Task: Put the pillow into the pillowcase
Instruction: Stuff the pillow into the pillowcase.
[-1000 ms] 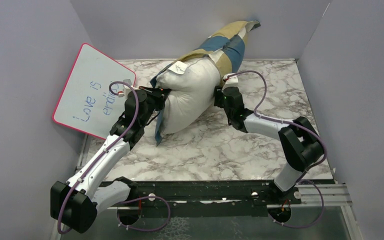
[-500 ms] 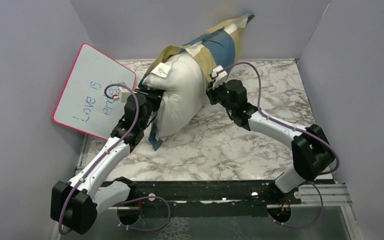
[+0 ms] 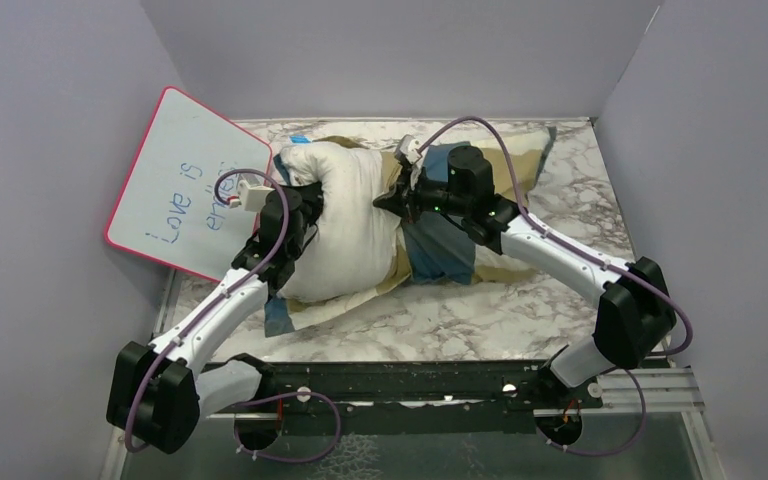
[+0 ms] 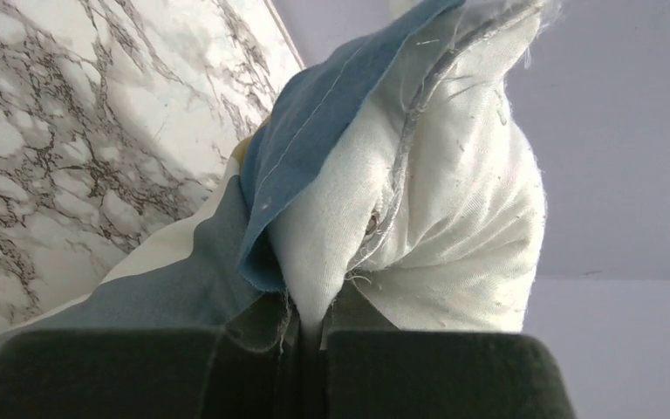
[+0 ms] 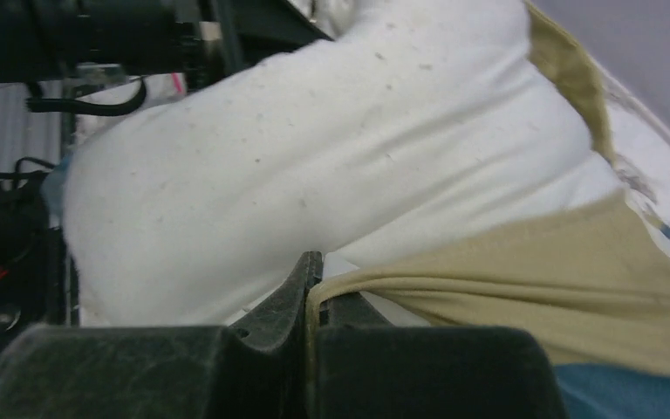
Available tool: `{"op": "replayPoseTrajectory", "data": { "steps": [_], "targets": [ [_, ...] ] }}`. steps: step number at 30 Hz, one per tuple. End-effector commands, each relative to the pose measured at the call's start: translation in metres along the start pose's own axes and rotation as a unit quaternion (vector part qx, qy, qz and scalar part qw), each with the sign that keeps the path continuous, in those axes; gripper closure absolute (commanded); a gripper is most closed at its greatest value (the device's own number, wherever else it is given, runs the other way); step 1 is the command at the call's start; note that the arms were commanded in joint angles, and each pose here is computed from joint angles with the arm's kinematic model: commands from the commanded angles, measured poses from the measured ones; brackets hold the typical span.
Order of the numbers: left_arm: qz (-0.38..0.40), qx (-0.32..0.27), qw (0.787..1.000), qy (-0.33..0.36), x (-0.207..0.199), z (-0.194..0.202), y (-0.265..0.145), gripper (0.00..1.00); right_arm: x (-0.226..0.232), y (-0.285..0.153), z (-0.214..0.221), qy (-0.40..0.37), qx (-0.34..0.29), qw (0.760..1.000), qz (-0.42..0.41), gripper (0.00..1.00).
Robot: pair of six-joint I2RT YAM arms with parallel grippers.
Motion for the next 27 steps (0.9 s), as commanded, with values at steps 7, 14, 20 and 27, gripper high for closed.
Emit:
{"op": "replayPoseTrajectory", "data": {
  "steps": [7,14,20,27],
  "targets": [
    [0.021,0.043,0.998,0.042,0.008,0.035,0.006,1.0,0.02,-0.004,-0.045,-0.034,-0.08,0.994,-0.061,1.0],
    [-0.002,0.051,0.993,0.102,0.028,0.026,0.027,1.0,-0.054,-0.028,-0.053,-0.033,-0.049,0.996,0.059,1.0],
    [-0.001,0.104,0.969,0.223,0.033,0.021,0.055,0.86,-0.078,-0.012,-0.017,-0.029,0.007,0.997,0.067,1.0],
    [0.173,0.227,0.836,0.468,0.017,0.017,0.014,0.36,-0.089,-0.012,0.011,-0.061,0.047,0.995,0.069,1.0]
  ]
}}
Point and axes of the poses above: each gripper's point midway between its finger pads, its own y axis out along the fingers, its own x axis along the line the jaws close on, z = x × y, the point moved 7 cm from there along -y, back along the fingers, and after that the axes turned 6 degrees about -y, right-handed, at the moved point
